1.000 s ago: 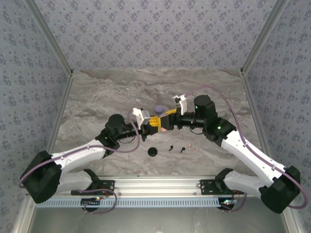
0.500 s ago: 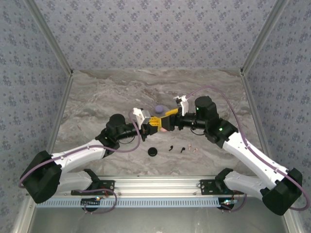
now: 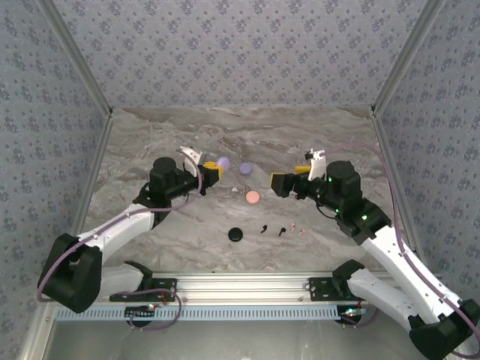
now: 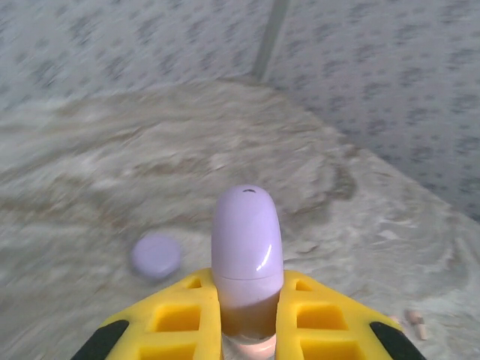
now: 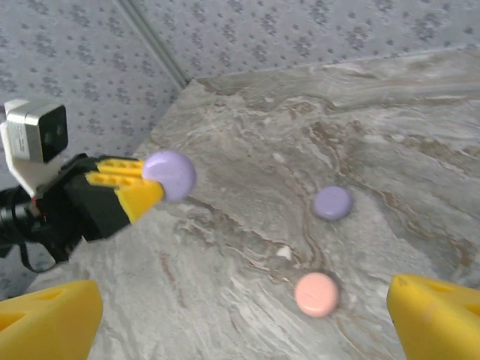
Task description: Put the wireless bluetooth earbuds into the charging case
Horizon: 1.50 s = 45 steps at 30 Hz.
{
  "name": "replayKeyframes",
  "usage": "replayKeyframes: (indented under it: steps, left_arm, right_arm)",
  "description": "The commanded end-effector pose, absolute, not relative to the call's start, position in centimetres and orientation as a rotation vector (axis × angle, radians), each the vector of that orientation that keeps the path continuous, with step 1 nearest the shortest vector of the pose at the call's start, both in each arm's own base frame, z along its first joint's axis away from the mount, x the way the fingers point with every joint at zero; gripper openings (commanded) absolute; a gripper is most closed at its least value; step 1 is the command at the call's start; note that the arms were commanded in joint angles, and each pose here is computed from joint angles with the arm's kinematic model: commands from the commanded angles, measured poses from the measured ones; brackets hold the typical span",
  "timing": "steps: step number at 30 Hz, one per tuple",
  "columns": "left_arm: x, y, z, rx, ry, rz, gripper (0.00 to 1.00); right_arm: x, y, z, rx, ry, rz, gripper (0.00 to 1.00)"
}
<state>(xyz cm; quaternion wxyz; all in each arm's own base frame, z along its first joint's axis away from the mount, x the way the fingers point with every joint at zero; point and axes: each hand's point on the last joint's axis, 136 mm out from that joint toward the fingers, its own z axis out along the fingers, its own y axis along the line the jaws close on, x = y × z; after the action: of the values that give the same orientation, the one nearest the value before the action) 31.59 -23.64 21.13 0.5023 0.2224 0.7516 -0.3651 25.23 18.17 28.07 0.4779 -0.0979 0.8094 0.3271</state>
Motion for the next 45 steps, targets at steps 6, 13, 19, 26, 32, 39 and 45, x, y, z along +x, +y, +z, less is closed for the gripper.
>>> replayKeyframes:
  steps: [6,13,19,26,32,39,45]
  left_arm:
    - [35.6,-20.1,16.5,0.316,2.12,-0.832,0.0]
    - [37.4,-21.6,11.9,0.302,2.285,-0.926,0.0]
    - [38.6,-22.6,7.6,0.276,2.422,-0.972,0.0]
    - [39.1,-23.3,5.1,0.244,2.471,-1.028,0.11]
    - [38.9,-22.8,4.4,0.246,2.495,-0.984,0.26]
    - [38.6,-21.3,5.8,0.237,2.452,-0.865,0.38]
    - [37.7,-20.0,10.1,0.269,2.32,-0.793,0.57]
  right_arm:
    - [25.1,16.5,24.8,-0.095,2.015,0.859,1.0]
    - [24.9,16.4,23.9,-0.118,2.039,0.848,1.0]
    - [24.8,16.2,23.1,-0.134,2.059,0.819,1.0]
    - [24.9,16.1,22.2,-0.158,2.093,0.79,1.0]
    - [25.0,16.1,20.6,-0.176,2.191,0.751,1.0]
    - [25.1,16.5,18.4,-0.257,2.34,0.682,1.0]
    - [26.4,17.6,17.0,-0.346,2.439,0.637,1.0]
